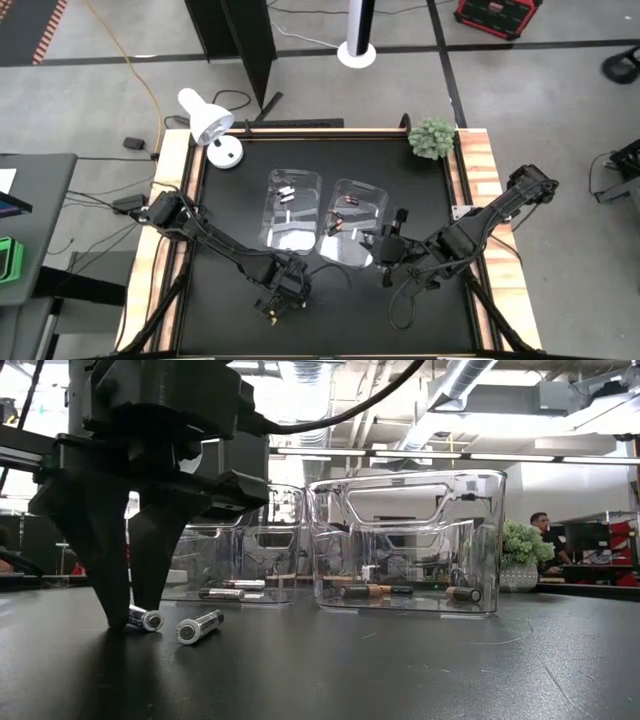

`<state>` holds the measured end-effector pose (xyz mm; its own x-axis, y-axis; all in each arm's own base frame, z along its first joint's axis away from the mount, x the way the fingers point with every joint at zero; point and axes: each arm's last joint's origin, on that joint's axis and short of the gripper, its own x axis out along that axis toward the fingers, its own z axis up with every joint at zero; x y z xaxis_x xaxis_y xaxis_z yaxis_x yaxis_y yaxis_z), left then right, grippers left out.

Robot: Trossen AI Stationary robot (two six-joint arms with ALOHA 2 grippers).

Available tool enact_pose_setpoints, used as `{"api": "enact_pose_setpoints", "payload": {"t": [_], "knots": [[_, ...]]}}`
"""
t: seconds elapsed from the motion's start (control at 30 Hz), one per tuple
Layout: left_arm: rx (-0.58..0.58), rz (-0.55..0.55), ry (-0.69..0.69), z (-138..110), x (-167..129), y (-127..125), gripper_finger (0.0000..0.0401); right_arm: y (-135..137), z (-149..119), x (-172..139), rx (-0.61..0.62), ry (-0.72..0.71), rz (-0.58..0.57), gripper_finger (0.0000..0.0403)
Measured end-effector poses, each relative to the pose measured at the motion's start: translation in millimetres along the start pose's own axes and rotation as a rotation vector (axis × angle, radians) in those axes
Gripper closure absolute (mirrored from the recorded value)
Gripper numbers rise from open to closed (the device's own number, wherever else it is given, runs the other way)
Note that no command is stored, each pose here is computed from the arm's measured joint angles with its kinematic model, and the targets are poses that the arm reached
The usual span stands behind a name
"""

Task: Sort batteries
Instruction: Put the white battery into the left transparent bin

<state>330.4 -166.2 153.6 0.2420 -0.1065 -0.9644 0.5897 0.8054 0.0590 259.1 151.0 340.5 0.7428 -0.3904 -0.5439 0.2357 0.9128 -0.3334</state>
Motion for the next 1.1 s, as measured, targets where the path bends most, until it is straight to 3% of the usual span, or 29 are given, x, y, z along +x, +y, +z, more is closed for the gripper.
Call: {"api": "enact_pose_setpoints", "payload": {"t": [0.77, 1.1], "knots": [[0.001, 0.016, 0.011, 0.0, -3.3, 0.7, 0.0366, -0.1, -0.3, 0.0, -0.004, 0.003, -0.001, 0.0271], [-0.001, 0.05, -0.014, 0.1, -18.0, 1.9, 0.0366, -0.1, -0.3, 0.0, -0.009, 0.003, -0.001, 0.0271]]}}
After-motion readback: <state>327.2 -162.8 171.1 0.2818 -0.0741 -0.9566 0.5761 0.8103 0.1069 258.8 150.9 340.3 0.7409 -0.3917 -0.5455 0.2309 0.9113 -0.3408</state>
